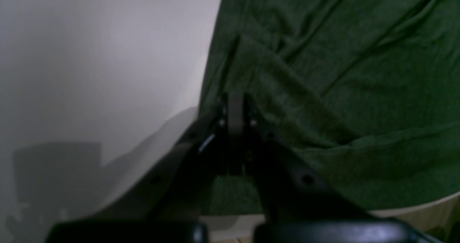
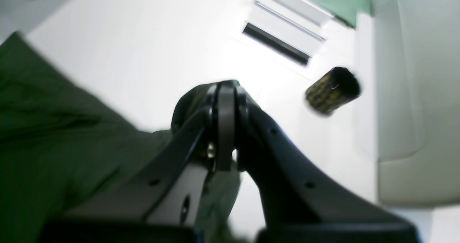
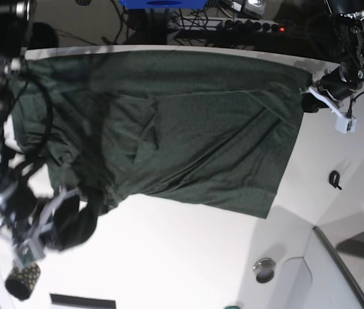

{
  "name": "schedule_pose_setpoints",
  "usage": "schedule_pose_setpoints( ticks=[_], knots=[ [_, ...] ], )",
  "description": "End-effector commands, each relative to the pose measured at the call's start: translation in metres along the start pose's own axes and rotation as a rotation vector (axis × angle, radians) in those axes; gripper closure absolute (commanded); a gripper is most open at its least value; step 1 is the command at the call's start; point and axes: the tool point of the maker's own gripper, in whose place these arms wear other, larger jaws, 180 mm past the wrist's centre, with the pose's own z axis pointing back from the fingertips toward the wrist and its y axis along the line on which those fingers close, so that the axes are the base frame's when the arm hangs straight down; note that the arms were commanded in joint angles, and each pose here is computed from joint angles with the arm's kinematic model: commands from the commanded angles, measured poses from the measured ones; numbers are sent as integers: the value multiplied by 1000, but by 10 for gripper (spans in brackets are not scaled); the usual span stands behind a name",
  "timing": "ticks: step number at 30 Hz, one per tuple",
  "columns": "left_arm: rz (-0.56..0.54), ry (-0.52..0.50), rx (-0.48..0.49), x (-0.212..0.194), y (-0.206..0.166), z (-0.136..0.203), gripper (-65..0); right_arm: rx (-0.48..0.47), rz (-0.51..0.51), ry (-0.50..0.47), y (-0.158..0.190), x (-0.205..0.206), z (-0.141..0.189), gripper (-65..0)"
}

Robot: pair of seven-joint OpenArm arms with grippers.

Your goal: Layout the t-shirt on the table in an organized manner, then fold the t-shirt properly

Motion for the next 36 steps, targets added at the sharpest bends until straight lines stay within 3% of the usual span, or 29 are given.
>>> schedule_pose_setpoints(
  ticks=[1,8,16,23,29,36],
  knots=[
    [-16,-52,-3,18,2,4,0,12,-1,-31,6,5,4,0],
    [-19,-66,-5,26,1,3,0,162,-69,74,70,-58,22,0],
    [-79,-17,50,23,9,-4,0,254,-104,154,109,-94,42,0],
    [-83,-35,48,33,8,-5,0,404,-158,21,135,-84,65,0],
    [-83,-42,47,36,7,-6,0,540,-244,-17,158,-80,85,0],
    [-88,-53,46,44,7,-7,0,749,-184,-66,221,-50,81,0]
  ],
)
